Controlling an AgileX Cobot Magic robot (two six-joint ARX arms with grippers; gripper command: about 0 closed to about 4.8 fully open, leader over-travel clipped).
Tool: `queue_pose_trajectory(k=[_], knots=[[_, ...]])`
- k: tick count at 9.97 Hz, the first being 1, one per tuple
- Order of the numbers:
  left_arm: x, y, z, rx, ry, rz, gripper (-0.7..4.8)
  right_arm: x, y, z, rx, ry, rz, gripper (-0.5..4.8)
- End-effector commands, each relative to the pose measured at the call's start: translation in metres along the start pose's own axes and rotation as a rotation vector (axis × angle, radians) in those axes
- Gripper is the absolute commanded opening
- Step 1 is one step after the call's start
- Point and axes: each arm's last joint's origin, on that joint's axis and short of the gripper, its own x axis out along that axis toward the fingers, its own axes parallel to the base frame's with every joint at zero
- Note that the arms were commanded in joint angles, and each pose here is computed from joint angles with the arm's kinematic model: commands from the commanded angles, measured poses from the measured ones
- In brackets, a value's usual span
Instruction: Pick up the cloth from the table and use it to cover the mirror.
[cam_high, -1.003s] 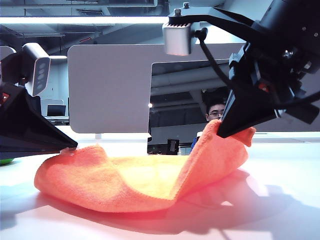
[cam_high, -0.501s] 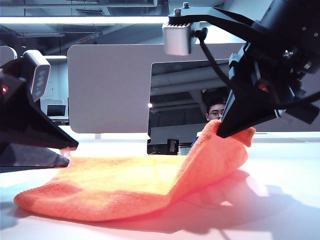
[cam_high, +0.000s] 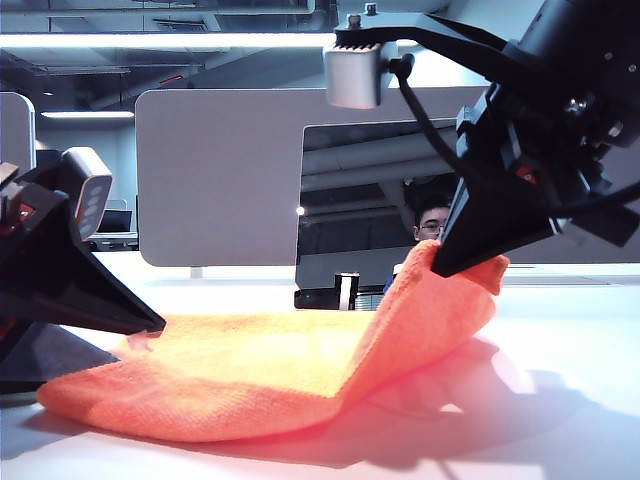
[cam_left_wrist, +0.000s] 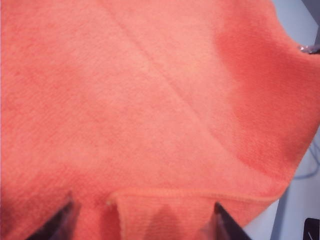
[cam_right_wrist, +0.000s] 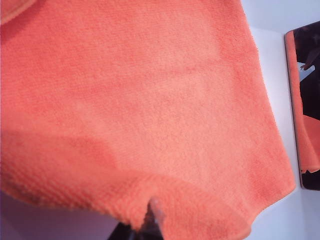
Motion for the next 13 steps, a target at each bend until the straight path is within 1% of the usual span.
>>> queue_pose_trajectory(k=[1,4,7,8,9,10,11,13], knots=[[0.006,-0.006,-0.007,-0.018,0.056,-0.081,3.55,0.002,0.0,0.001,0.004,-0.001,0.006,-0.06],[0.007,-0.01,-0.007,-0.017,0.066,-0.182,3.55,0.004,0.001,0.001,0.002,0.006,0.01,-0.06],[0.007,-0.012,-0.004,0.014,0.047,-0.242,3.54,0.004,0.001,0.001,0.003,0.005,0.01,-0.06],[0.006,-0.013,-0.003,0.025,0.041,-0.277,3.41,0.004,0.001,0.001,0.002,0.006,0.009,-0.06],[0.006,-0.014,-0.003,0.021,0.045,-0.318,3.41,0.004,0.001,0.001,0.003,0.005,0.009,-0.06],[0.006,-0.014,-0.004,0.014,0.049,-0.306,3.41,0.004,0.001,0.001,0.003,0.005,0.009,-0.06],[0.005,-0.016,-0.002,0.036,0.039,-0.377,3.41,0.004,0.001,0.001,0.003,0.006,0.009,-0.06],[0.004,-0.019,0.005,0.093,0.004,-0.452,3.41,0.004,0.001,0.001,0.003,0.006,0.009,-0.06]])
